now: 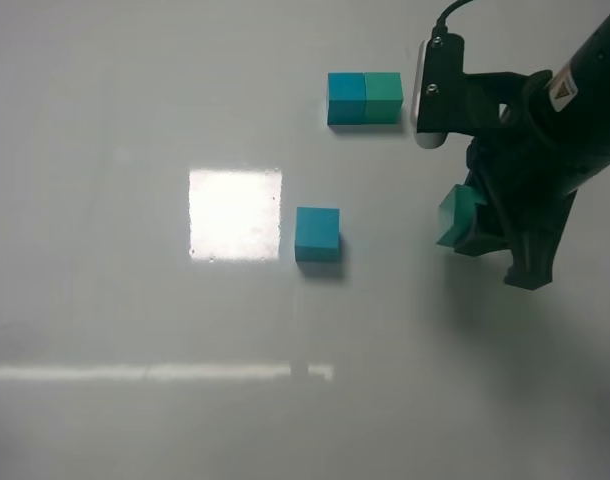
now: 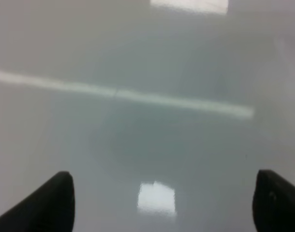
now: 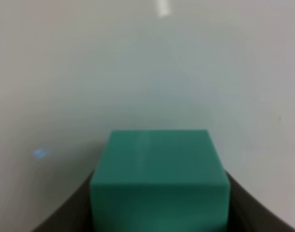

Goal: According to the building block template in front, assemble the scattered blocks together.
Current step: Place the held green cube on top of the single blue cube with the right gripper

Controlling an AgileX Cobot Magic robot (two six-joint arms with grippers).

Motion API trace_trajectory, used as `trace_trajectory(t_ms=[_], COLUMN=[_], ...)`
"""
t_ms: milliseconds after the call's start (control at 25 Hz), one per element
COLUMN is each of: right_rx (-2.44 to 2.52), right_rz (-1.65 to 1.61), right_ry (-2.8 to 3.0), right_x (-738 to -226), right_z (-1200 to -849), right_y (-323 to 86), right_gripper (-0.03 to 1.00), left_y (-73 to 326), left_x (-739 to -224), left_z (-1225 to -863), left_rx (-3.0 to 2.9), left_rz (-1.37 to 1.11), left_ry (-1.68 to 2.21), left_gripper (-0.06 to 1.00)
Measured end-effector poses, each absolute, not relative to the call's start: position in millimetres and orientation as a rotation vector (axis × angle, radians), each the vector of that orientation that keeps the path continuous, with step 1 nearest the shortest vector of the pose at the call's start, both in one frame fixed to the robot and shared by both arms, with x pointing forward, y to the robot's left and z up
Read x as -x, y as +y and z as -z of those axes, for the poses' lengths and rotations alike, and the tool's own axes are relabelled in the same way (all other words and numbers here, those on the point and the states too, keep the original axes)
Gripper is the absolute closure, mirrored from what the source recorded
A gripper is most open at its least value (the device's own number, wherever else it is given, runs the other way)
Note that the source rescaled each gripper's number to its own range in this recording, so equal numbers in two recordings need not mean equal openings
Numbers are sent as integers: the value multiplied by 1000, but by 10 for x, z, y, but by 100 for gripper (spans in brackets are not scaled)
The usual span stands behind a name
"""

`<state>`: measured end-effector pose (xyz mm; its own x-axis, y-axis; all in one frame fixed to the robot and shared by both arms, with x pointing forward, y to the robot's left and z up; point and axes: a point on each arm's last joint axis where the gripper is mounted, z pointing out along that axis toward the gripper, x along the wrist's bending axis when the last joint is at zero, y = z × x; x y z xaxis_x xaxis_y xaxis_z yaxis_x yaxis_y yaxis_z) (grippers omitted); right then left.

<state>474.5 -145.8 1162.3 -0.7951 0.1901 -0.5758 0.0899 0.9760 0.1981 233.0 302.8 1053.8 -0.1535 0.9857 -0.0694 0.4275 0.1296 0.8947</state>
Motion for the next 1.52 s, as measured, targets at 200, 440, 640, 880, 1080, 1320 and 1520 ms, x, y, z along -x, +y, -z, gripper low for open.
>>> trace_trajectory(t_ms=[200,440,640,880,1080,1320,1520], right_rx=[-183,-133,-118,-129,-138,-119,-106], right_rz=[-183,-129,-116,-152,-158,-177,-174], right_ry=[2543,2558,2556,2538,2516,2488,2488], right_x=[-4876,-4923,-4958,-4947,-4953,-4981,-4981], right_z=[-11551,-11370,-11297,-11274,-11295,-11309,-11310], right_y=[-1147,-861,-772,-653,-641,-602,-601], right_gripper=[97,97,97,97,97,97,97], left_y=[3028,3028,3027,3027,3027,3027,3027], left_x=[-2330,-2330,-2330,-2330,-2330,-2330,-2330], left_z=[-10538,-10538,-10538,-10538,-10538,-10538,-10538], left_rx=[-1383,-1383,-1383,-1383,-1383,-1383,-1383], left_rz=[-981,-981,-980,-980,-980,-980,-980], left_ry=[1688,1688,1688,1688,1688,1688,1688], left_gripper=[20,20,20,20,20,20,20])
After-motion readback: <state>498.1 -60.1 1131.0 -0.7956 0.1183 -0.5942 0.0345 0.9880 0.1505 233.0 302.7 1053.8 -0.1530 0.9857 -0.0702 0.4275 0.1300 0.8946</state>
